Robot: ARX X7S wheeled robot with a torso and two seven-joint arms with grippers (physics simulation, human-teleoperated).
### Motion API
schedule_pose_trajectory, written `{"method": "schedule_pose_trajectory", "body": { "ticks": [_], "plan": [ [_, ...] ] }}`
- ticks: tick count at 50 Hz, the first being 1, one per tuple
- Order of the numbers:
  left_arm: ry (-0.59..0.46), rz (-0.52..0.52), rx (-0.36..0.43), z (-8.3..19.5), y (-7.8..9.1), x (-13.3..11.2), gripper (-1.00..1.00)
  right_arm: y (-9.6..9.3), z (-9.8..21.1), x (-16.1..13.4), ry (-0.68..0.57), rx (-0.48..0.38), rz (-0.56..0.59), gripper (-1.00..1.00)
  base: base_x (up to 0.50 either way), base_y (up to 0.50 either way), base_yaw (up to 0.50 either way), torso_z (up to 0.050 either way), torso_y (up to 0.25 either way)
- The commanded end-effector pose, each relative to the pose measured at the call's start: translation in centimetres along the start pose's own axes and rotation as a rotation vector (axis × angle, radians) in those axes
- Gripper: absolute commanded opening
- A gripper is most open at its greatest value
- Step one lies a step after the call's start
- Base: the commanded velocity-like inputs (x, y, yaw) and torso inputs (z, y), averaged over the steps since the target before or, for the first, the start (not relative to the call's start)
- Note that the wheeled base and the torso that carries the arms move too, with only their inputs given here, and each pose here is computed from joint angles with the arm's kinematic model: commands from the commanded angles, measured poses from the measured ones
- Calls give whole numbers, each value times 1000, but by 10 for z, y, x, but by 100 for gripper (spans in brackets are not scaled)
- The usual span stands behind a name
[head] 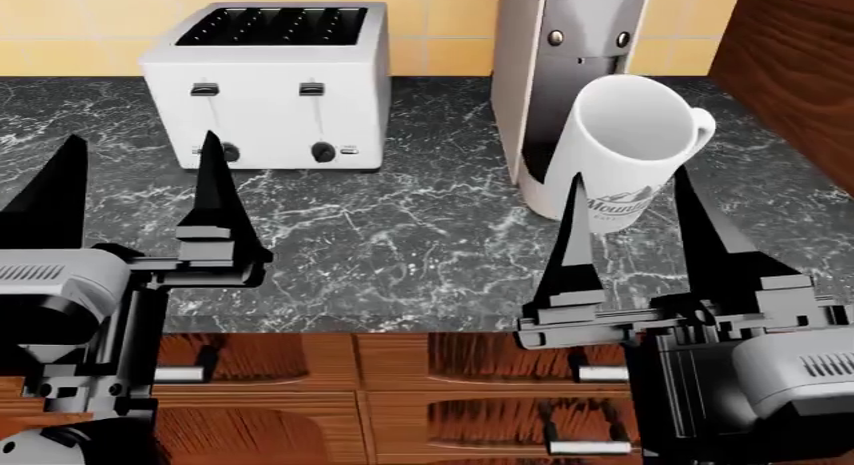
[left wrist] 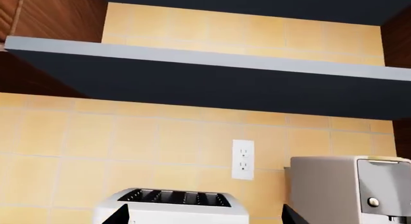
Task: Pick the mug from the cabinet, place it under the coffee machine dispenser, and press the start button.
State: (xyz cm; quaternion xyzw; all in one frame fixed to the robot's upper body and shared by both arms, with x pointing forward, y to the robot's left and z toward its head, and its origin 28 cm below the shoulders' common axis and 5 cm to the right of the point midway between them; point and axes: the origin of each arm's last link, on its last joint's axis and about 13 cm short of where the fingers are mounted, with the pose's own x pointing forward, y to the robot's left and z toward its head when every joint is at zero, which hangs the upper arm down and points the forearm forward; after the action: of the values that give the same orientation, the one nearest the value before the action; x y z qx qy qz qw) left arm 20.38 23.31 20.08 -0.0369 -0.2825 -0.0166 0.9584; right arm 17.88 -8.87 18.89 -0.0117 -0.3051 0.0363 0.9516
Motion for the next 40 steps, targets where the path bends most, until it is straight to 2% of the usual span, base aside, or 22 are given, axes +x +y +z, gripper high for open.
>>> {"method": "schedule_pose_trajectory", "body": {
  "ticks": [1, 11, 18, 31, 40],
  "plan": [
    [-1, 0, -3, 1, 0, 0, 100, -1, 1, 1, -13, -16, -3, -100, -5, -500, 0, 0, 0],
    [1, -3, -6, 2, 0, -1, 100, -2, 1, 0, -15, -8, -8, -100, -6, -500, 0, 2, 0],
    [2, -2, -7, 1, -1, -1, 100, -2, 4, 0, -47, -4, -23, -100, 37, 0, 0, 0, 0],
    [3, -4, -9, 1, -1, -2, 100, -2, 4, -1, -51, 2, -27, -100, 500, -1, 0, 0, 1],
    [4, -5, -10, 1, -1, -2, 100, -2, 4, -2, -62, -1, -23, -100, 0, 0, 0, 0, 1]
  ]
}}
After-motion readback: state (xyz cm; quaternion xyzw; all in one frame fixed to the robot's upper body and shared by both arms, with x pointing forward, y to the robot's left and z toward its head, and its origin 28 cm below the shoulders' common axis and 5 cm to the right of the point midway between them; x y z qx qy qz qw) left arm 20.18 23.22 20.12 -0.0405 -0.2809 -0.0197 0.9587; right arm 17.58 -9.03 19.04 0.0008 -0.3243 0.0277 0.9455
